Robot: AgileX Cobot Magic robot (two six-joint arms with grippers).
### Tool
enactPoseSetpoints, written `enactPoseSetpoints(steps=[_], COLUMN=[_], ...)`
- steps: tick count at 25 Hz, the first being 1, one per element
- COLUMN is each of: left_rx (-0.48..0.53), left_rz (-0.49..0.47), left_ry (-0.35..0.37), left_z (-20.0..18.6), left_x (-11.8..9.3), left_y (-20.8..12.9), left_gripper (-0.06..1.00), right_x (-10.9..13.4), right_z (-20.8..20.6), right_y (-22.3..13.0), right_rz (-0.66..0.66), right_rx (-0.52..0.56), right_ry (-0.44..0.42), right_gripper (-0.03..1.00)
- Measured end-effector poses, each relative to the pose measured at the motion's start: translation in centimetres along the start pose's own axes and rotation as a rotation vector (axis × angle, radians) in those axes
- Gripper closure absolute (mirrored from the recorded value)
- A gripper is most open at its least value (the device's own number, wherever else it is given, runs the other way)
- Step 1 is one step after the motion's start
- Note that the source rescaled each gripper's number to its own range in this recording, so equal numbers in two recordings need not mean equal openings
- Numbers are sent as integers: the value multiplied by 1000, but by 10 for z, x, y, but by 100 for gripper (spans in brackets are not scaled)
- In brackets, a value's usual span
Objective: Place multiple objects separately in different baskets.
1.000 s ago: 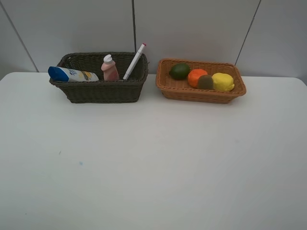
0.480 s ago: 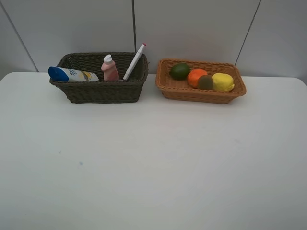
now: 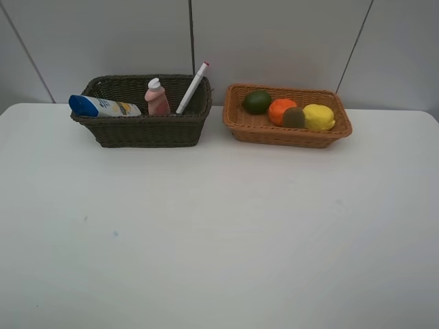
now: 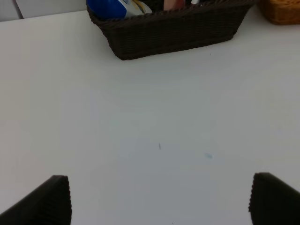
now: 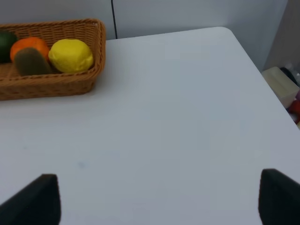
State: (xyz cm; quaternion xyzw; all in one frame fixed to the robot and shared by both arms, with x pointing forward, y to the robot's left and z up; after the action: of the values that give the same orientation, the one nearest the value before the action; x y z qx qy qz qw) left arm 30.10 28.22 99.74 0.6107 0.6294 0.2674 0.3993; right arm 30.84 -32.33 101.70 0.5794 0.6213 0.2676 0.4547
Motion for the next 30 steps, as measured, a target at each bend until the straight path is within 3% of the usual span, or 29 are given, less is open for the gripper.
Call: enactPoseSetpoints(steps=[30], left_rx=[0], left_rz=[0], left_ry=[0], left_z=[0], left_x=[0], left_y=[0], left_gripper=[-6], right_x=[0], right_z=[0], right_y=[0], right_rz=[0], right_rx=[-2], right_ry=[-1], right_gripper=[-3])
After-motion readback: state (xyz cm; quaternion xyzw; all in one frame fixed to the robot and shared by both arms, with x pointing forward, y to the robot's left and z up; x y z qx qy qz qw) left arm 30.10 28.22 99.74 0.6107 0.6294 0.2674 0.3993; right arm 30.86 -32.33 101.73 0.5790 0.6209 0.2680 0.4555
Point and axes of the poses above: a point on each arm's last joint axis where the gripper is mounted, z pointing out along that axis toward the gripper, x along the wrist's bending axis when the last joint is at zero, y = z × x, the point moved 9 cm from there along z, pointing out along that axis toward the gripper, and after that the axes turned 14 degrees about -z, right-handed, at the moved point
